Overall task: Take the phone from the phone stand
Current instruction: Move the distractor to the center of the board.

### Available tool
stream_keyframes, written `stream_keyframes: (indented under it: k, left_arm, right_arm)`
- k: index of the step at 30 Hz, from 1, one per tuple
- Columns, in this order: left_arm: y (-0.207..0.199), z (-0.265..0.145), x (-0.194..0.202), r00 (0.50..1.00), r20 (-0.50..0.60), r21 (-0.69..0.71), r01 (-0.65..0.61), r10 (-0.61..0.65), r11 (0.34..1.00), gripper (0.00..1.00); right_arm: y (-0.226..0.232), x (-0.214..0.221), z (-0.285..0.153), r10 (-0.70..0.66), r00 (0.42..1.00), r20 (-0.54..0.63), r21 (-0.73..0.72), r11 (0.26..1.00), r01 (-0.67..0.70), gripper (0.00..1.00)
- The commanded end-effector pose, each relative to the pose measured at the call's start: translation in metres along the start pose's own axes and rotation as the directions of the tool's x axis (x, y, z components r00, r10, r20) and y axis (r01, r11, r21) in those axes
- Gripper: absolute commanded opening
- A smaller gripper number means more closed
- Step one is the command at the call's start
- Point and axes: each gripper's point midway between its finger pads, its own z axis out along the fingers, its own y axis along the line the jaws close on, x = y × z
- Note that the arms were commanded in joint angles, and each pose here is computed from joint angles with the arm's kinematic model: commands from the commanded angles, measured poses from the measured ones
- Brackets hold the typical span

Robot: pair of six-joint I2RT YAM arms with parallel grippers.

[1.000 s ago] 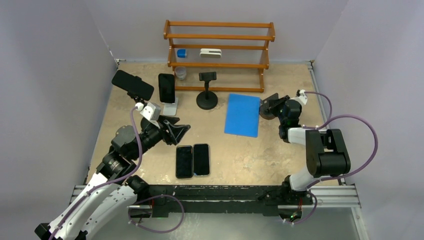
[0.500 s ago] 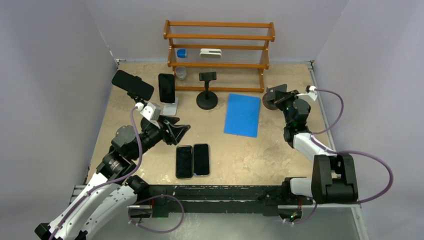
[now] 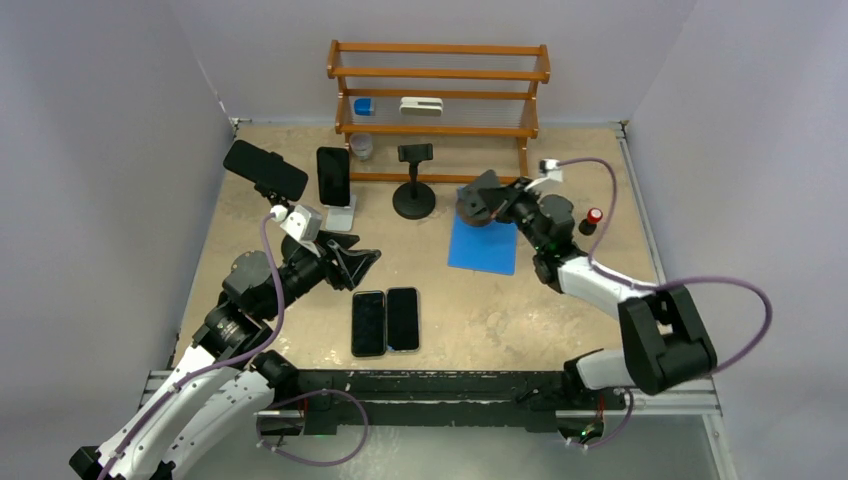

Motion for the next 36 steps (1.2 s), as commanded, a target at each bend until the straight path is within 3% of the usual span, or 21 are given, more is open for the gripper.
stream_keyframes:
  k: [1, 8, 16, 24, 30, 36]
  left_arm:
    - [-0.008, -0.001, -0.014, 0.999, 0.044, 0.027, -0.005, 0.004, 1.0, 0.56]
    - [-0.007, -0.002, -0.014, 0.999, 0.044, 0.023, -0.007, 0.006, 1.0, 0.56]
    - [-0.005, 0.0, -0.012, 0.999, 0.038, 0.017, -0.008, 0.007, 1.0, 0.56]
    - [-0.004, 0.002, -0.01, 1.0, 0.029, 0.013, -0.006, 0.006, 1.0, 0.56]
    - [-0.004, 0.002, -0.01, 0.999, 0.031, 0.013, -0.008, 0.008, 1.0, 0.56]
    - [-0.004, 0.001, -0.01, 1.0, 0.03, 0.014, -0.006, 0.006, 1.0, 0.56]
  right_arm:
    - [0.071, -0.001, 0.019, -0.055, 0.998, 0.0, -0.28, 0.959, 0.053, 0.0]
    - [0.099, 0.056, 0.045, -0.067, 0.989, -0.129, -0.414, 0.91, 0.007, 0.0]
    - [0.096, 0.085, 0.061, -0.013, 0.983, -0.184, -0.454, 0.888, -0.073, 0.0]
    - [0.062, 0.101, 0.072, -0.032, 0.98, -0.198, -0.333, 0.942, -0.036, 0.0]
    - [0.028, 0.087, 0.073, -0.065, 0.988, -0.141, -0.174, 0.984, 0.04, 0.0]
    - [-0.007, 0.073, 0.07, -0.027, 0.994, -0.11, -0.095, 0.995, 0.017, 0.0]
